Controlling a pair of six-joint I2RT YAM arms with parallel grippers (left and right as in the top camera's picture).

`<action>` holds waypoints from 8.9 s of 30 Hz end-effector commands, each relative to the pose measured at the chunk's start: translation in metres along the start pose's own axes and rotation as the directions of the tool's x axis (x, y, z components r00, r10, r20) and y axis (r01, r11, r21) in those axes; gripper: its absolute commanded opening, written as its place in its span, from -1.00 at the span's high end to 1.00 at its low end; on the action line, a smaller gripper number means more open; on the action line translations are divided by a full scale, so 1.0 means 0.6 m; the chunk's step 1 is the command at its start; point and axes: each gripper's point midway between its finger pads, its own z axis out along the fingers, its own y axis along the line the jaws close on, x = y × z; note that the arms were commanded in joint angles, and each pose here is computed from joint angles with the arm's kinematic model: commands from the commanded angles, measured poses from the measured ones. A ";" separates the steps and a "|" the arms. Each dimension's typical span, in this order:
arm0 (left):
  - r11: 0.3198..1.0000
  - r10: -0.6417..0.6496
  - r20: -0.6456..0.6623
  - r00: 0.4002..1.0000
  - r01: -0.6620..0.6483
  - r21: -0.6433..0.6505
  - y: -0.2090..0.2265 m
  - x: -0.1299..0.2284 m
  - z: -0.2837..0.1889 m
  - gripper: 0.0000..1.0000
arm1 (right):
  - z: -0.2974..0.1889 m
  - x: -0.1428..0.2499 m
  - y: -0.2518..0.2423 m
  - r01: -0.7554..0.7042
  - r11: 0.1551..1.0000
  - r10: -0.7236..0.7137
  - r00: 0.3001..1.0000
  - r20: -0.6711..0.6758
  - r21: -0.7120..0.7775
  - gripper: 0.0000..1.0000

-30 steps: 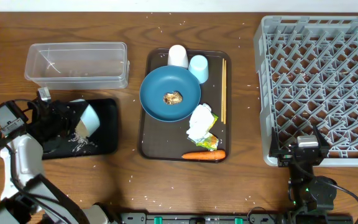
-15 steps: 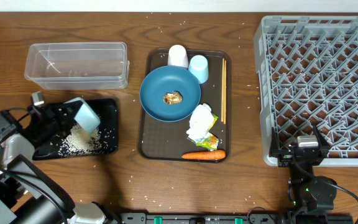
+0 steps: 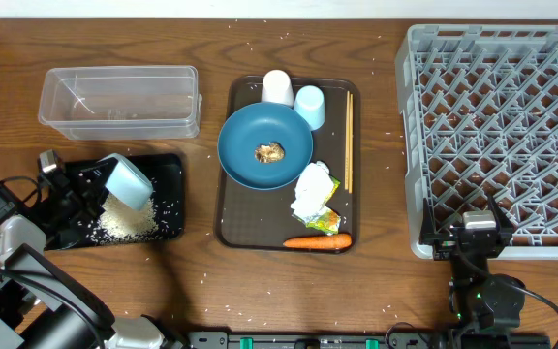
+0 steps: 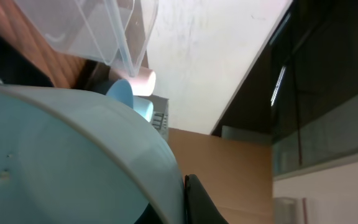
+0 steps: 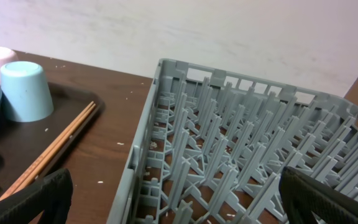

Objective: Sort waste into correct bins and load items into the dishwasher rack

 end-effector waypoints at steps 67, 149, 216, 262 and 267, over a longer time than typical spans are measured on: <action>0.987 0.159 -0.029 0.987 -0.159 0.024 -0.014 -0.007 0.014 0.88 | -0.001 0.001 -0.006 -0.005 1.000 0.005 1.000 -0.002 0.017 -0.99; 0.281 0.574 -0.567 0.591 -0.792 -0.542 0.106 0.370 0.205 0.88 | -0.001 0.001 -0.006 -0.005 1.000 0.005 1.000 -0.002 0.017 -0.98; 0.213 0.416 -0.676 0.608 -0.788 -0.577 0.224 0.394 0.231 0.27 | -0.001 0.001 -0.006 -0.005 1.000 0.005 1.000 -0.002 0.017 -0.99; 0.158 0.395 -0.686 0.611 -0.781 -0.605 0.248 0.411 0.243 0.88 | -0.001 0.001 -0.006 -0.005 1.000 0.005 1.000 -0.002 0.017 -0.99; 0.251 0.475 -0.617 0.627 -0.769 -0.588 0.174 0.405 0.240 0.88 | -0.001 0.001 -0.006 -0.005 1.000 0.005 1.000 -0.002 0.017 -0.98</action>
